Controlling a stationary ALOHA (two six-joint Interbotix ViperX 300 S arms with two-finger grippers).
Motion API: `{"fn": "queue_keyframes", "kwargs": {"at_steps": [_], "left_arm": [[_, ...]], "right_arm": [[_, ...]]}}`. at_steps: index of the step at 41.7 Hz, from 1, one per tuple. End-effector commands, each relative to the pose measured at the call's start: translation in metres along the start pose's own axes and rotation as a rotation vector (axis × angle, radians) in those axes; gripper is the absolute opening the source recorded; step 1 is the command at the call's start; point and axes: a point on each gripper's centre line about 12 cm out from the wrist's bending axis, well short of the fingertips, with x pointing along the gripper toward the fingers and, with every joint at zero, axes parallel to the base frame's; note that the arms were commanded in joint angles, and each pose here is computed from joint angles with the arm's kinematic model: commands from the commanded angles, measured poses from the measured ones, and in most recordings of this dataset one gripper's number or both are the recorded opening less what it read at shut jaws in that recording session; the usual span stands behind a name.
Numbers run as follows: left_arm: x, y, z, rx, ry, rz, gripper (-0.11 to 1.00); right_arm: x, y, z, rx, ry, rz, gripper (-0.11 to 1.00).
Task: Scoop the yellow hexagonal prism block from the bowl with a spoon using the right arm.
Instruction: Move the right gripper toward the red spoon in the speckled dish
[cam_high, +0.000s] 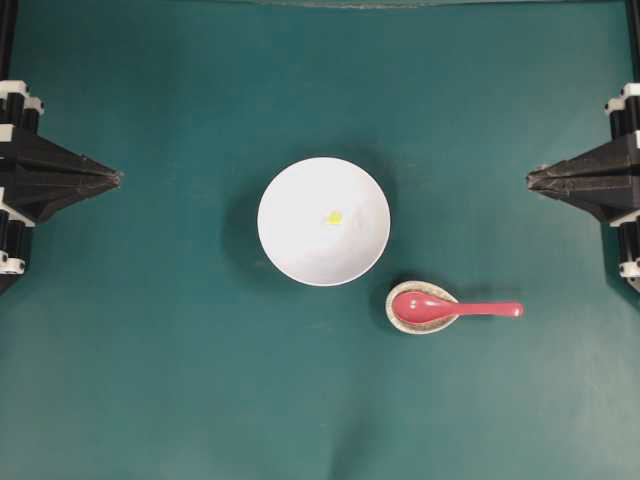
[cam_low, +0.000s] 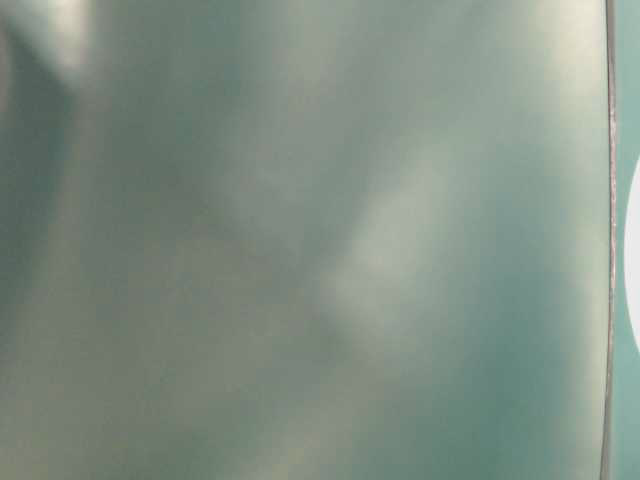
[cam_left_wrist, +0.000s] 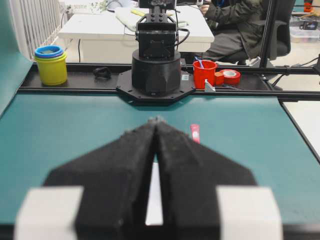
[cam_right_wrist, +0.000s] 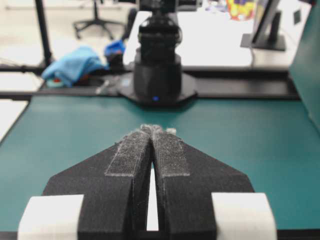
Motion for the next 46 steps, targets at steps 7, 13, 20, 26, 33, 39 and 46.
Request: {"fn": "queue_keyframes", "kwargs": {"at_steps": [7,13,20,26,33,39,46], "left_arm": [[0.003,0.0,0.005,0.003,-0.011,-0.002,0.0],[0.003,0.0,0.005,0.003,-0.011,-0.002,0.0],[0.003,0.0,0.005,0.003,-0.006,-0.002,0.0],[0.003,0.0,0.004,0.003,-0.003,-0.001,0.0],[0.003,0.0,0.004,0.004,-0.002,-0.001,0.0],[0.003,0.0,0.003,0.003,0.011,-0.001,0.0],[0.003,0.0,0.001,0.003,0.025,-0.002,0.0]], "right_arm": [[0.003,-0.001,0.012,0.031,-0.022,-0.007,0.0],[0.004,-0.001,0.011,0.03,-0.015,-0.008,0.0],[0.004,-0.001,0.009,0.028,0.0,-0.008,0.08],[0.004,-0.001,0.007,0.03,0.008,-0.008,0.39],[0.008,-0.001,-0.001,0.034,0.037,-0.008,0.54],[0.014,-0.001,-0.013,0.042,0.061,-0.007,0.53],[0.025,0.006,-0.034,0.054,0.088,0.022,0.53]]}}
